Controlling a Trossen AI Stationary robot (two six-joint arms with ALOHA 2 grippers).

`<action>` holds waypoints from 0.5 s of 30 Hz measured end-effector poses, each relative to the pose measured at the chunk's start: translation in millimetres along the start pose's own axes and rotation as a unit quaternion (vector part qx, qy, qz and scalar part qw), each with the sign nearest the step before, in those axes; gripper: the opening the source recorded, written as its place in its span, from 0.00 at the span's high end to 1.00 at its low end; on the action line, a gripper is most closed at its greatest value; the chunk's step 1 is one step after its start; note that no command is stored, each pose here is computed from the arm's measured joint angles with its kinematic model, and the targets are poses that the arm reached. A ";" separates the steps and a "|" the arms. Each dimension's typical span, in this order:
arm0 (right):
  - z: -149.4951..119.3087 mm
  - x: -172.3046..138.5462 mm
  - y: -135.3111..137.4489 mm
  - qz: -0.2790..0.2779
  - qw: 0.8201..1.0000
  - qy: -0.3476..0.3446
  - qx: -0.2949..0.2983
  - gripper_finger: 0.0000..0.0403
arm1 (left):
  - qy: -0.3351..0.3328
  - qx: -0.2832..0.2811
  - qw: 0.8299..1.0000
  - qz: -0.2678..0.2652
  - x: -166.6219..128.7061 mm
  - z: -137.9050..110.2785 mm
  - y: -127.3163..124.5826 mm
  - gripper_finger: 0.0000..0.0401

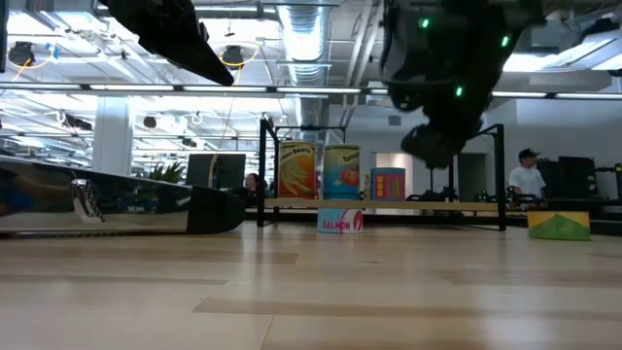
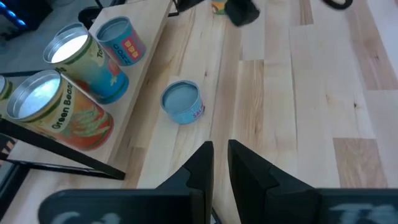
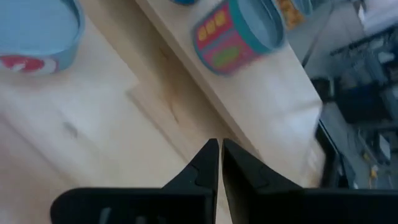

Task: Pick and place cans onto a shelf
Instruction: Put the canned corn on the shelf

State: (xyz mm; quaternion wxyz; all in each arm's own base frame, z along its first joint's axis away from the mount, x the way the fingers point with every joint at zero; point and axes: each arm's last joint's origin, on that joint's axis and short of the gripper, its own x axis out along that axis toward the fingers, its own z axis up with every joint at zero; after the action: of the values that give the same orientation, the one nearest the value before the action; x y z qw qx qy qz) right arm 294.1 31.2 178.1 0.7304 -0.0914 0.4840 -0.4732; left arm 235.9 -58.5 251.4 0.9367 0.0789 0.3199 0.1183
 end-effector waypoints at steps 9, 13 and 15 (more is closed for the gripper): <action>-6.4 42.1 -0.8 0.016 0.999 -0.049 0.013 0.90 | 0.001 0.003 1.000 0.001 0.0 -0.3 0.1 0.90; -7.3 35.9 -21.1 0.041 0.996 -0.080 0.022 0.90 | 0.003 0.004 1.000 0.001 0.0 -0.6 0.1 0.90; -9.2 31.9 -33.7 0.081 0.991 -0.099 0.030 0.90 | 0.002 0.004 1.000 0.002 0.0 -0.5 0.2 0.90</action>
State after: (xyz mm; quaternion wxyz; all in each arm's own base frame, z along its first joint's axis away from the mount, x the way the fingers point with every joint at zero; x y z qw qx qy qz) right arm 269.1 -8.8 173.5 0.8132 -0.0765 0.4005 -0.4153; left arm 235.6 -58.3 251.0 0.9355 0.0835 0.3221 0.1191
